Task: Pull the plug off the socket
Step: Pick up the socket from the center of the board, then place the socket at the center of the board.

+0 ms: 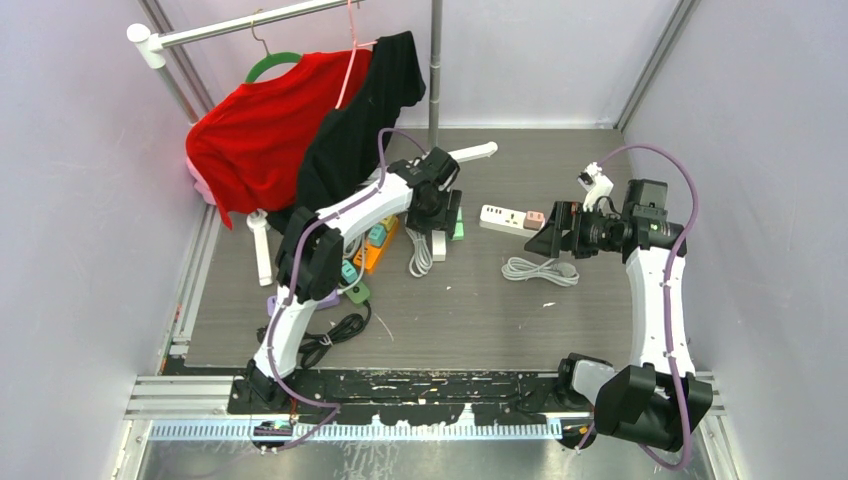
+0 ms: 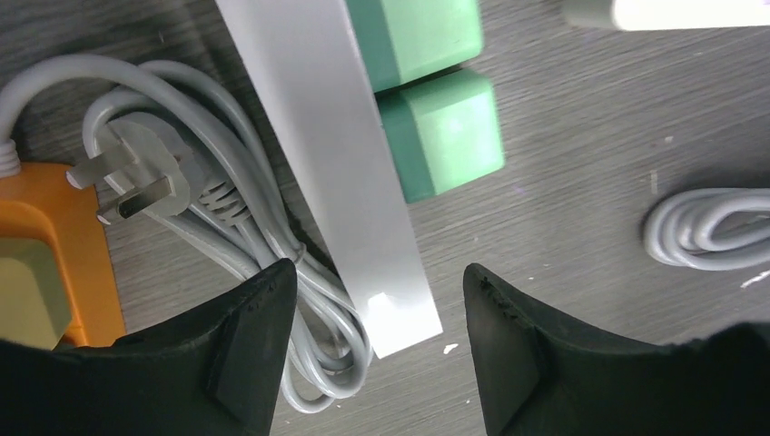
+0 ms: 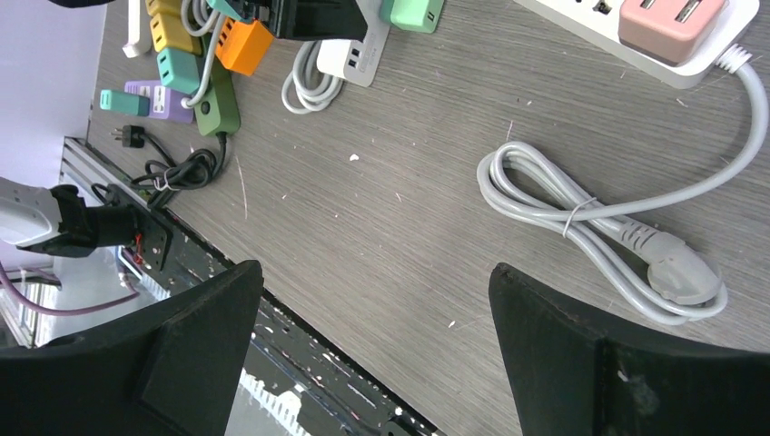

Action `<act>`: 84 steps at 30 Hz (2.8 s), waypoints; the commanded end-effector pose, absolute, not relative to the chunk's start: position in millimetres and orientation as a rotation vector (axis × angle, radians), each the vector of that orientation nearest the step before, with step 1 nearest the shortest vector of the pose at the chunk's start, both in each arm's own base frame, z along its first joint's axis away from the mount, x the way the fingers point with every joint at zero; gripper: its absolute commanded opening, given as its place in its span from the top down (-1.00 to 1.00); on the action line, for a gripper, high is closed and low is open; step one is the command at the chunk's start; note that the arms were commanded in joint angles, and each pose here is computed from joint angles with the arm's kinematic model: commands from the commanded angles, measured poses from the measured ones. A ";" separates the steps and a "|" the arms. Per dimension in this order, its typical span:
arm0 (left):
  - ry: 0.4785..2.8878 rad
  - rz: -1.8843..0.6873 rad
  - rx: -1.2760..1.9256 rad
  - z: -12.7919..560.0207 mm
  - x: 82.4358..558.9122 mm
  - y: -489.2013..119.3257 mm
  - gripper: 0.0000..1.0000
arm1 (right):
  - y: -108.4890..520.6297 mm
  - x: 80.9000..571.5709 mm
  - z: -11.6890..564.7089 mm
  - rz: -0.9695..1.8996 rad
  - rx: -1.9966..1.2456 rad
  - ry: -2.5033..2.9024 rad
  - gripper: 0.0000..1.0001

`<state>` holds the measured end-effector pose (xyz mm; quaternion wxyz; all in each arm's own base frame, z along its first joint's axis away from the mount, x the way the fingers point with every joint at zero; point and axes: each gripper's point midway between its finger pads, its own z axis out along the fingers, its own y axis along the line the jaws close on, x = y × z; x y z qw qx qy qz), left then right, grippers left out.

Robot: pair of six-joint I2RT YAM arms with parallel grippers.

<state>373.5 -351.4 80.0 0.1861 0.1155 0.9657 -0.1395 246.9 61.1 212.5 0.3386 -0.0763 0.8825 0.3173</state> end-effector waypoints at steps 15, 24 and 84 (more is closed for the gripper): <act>2.800 -0.361 0.297 65.3 355.2 -355.2 -0.10 | 65.1 254.8 216.8 0.854 -0.175 2.229 -1.00; 2.817 -0.355 0.309 55.4 350.5 -359.8 0.06 | 67.7 257.6 219.5 0.886 -0.169 2.218 -0.99; 2.398 -1.453 0.182 154.5 262.0 -423.3 1.00 | 125.3 314.3 145.1 1.087 0.692 2.214 -0.45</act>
